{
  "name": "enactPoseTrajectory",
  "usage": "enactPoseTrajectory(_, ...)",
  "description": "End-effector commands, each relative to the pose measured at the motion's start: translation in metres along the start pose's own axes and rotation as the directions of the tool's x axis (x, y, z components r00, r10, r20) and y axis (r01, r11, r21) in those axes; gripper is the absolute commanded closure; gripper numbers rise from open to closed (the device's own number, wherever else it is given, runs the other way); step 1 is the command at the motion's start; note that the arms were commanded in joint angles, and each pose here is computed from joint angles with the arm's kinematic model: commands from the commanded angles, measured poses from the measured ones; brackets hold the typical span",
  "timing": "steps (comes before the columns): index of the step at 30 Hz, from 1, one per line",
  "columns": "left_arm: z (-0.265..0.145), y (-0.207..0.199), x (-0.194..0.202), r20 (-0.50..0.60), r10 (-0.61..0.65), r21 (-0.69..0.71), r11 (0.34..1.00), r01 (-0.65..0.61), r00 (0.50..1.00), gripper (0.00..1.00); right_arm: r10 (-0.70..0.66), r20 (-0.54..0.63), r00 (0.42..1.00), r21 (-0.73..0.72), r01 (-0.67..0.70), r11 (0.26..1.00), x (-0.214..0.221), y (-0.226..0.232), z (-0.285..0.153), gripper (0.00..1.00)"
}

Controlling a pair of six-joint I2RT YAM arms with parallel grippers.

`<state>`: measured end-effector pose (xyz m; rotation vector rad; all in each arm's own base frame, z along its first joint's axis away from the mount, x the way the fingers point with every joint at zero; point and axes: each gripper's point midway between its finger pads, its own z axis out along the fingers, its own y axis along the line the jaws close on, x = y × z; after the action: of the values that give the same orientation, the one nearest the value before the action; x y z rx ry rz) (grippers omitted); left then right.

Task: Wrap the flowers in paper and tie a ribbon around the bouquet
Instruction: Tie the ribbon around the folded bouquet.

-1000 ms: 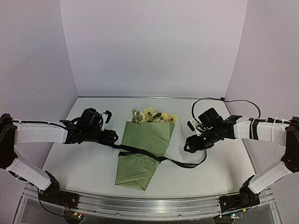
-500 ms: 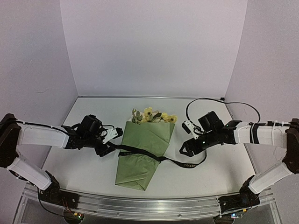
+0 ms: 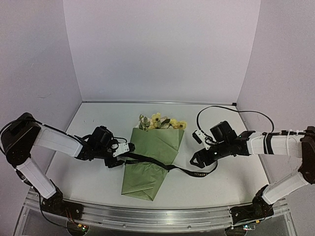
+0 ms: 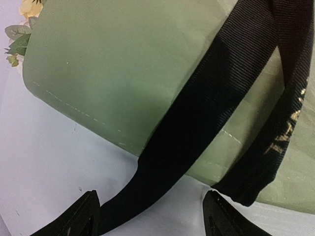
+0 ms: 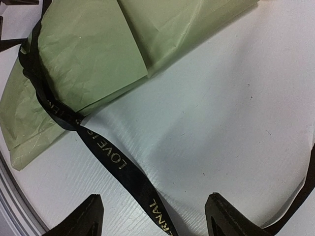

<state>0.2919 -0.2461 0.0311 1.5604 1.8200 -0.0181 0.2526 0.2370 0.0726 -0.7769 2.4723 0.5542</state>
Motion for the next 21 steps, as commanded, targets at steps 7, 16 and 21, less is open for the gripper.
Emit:
enactPoseTrajectory(7,0.024,0.008,-0.028,0.095,0.069,-0.001,0.998,-0.069,0.993,0.41,-0.041,0.030,0.999,-0.021,0.041,0.999,-0.001,0.009,0.000,0.27)
enactPoseTrajectory(16,0.020,0.014,-0.031,0.091,0.050,-0.018,0.999,-0.049,0.995,0.83,-0.187,0.010,0.982,-0.118,0.187,0.975,0.001,0.039,0.012,0.25)
enactPoseTrajectory(21,0.015,0.015,-0.033,0.103,0.026,-0.025,0.999,-0.024,0.994,0.90,-0.305,-0.006,0.952,-0.139,0.302,0.943,0.001,0.057,0.025,0.24)
